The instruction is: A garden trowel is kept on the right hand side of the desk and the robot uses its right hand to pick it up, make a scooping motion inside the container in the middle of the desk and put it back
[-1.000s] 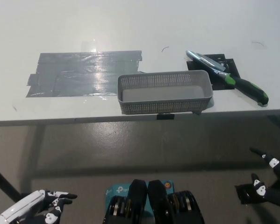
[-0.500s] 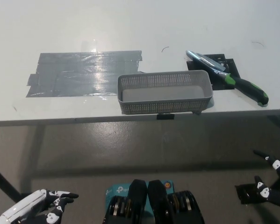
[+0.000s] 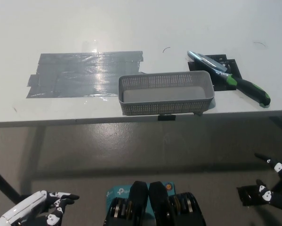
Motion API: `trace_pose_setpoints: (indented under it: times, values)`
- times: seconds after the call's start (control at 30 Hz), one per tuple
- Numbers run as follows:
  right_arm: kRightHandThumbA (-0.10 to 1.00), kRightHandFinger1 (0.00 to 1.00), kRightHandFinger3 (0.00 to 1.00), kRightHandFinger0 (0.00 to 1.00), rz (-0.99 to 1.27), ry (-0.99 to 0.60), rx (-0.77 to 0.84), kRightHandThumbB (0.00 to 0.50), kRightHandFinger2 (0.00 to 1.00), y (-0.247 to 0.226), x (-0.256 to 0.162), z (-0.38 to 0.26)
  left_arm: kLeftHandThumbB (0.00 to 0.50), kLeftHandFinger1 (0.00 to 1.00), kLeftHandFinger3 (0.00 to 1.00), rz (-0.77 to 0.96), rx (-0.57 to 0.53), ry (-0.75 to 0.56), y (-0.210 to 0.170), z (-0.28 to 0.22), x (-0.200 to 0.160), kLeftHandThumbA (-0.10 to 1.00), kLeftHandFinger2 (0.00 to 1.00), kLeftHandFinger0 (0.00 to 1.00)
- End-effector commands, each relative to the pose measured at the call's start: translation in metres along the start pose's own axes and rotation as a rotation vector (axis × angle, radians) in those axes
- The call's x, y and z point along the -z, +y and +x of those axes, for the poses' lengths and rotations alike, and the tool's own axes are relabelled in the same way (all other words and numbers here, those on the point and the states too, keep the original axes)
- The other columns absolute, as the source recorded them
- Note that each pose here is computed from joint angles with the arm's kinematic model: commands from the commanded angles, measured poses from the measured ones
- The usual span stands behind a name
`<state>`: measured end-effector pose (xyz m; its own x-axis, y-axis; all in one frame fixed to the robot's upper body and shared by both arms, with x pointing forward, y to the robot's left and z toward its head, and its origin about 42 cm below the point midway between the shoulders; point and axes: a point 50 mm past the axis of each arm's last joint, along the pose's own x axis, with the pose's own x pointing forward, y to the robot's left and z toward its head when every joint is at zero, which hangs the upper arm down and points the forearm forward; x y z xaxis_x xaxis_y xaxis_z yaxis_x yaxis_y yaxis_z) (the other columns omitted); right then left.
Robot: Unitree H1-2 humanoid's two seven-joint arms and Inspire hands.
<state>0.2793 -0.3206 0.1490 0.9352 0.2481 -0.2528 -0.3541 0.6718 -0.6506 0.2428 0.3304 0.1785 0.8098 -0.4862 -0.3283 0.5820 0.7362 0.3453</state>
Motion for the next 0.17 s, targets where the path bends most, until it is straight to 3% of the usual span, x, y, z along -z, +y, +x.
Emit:
trace_pose_setpoints:
  times: [0.0,0.13]
  values:
    - [0.28,1.0,1.0,1.0,-0.042,-0.017,0.015,0.149,1.0,-0.0144,-0.0067,-0.0011,0.436,0.9,1.0,0.024,-0.022,-0.02,0.0082,-0.002,-0.0051,1.0,0.85,1.0]
    - [0.29,1.0,1.0,1.0,-0.041,-0.02,0.018,0.155,1.0,-0.0213,-0.0097,0.004,0.432,0.91,1.0,0.025,-0.03,-0.03,0.0118,0.0037,-0.0078,1.0,0.86,1.0]
